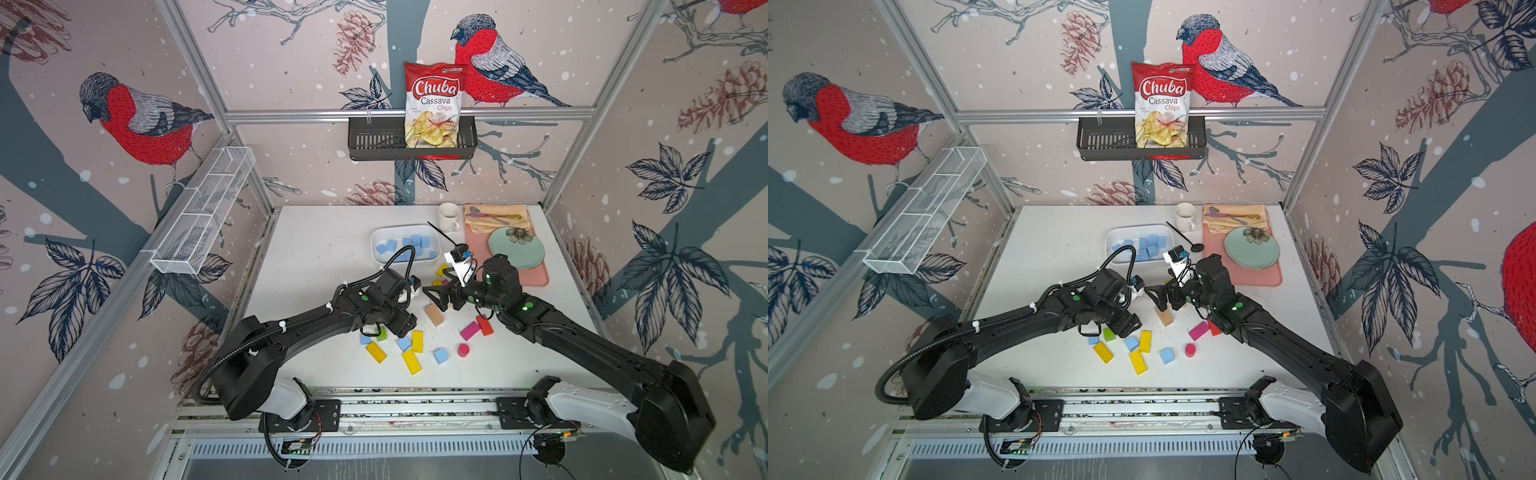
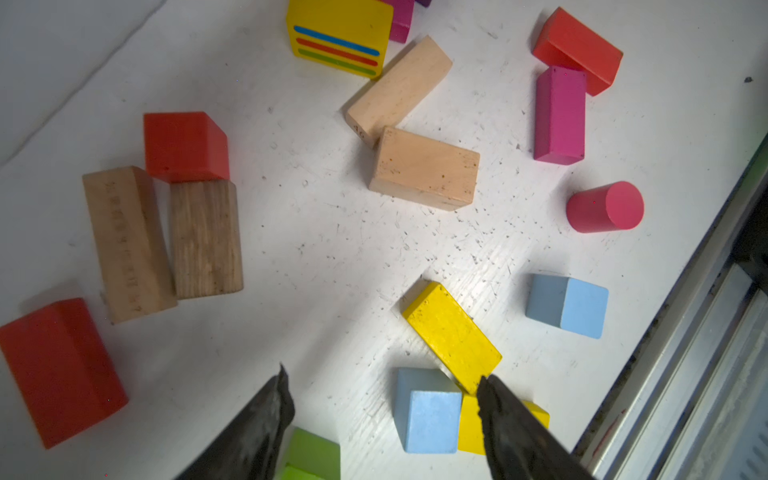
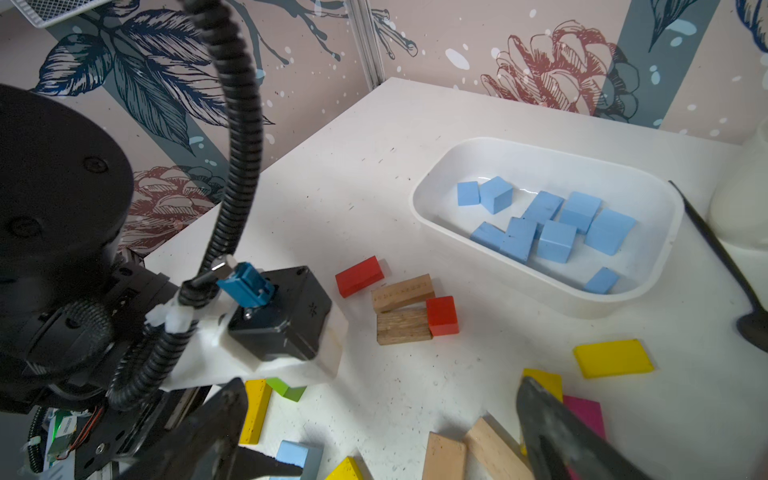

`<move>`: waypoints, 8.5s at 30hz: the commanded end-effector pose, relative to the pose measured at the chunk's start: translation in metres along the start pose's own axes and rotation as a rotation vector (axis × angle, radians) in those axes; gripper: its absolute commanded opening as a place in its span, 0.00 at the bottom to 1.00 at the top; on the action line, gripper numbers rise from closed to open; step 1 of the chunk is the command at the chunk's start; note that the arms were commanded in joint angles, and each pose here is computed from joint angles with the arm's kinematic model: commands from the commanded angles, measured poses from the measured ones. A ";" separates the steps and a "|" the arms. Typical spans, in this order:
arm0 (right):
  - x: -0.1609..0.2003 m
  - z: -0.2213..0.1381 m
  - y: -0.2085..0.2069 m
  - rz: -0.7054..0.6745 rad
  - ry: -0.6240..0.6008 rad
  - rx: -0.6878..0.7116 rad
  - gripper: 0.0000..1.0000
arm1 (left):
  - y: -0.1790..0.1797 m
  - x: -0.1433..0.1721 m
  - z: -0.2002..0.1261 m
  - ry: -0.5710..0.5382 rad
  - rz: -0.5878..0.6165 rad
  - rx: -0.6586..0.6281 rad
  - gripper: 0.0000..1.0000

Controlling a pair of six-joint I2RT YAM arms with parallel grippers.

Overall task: Pick out the blue building blocks
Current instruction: Pick up the building block from the center of the board, then place the building block in the storage box, then pick up the building block from the center of the board.

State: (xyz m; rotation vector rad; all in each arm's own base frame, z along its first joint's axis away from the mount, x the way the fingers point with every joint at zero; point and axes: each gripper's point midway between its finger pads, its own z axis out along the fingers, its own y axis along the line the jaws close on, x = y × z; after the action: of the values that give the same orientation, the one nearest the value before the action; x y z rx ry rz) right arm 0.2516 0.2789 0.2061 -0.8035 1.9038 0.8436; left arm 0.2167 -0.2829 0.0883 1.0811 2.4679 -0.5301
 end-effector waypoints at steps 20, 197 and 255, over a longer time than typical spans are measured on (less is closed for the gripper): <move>0.012 0.012 0.015 -0.034 0.031 -0.028 0.99 | -0.019 0.057 0.030 0.249 -0.020 0.036 0.58; 0.037 0.043 0.012 -0.090 0.125 0.036 0.99 | 0.090 0.115 -0.022 -0.128 -0.940 -0.364 0.65; 0.030 0.033 0.003 -0.110 0.084 0.108 0.99 | 0.140 -0.047 -0.061 -0.373 -0.696 -0.448 0.00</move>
State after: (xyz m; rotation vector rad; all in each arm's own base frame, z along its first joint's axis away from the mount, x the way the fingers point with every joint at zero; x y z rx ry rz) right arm 0.2467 0.3051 0.1607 -0.9046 1.9705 0.6777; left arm 0.3139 -0.1913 0.1145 -0.1169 2.4884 -0.2906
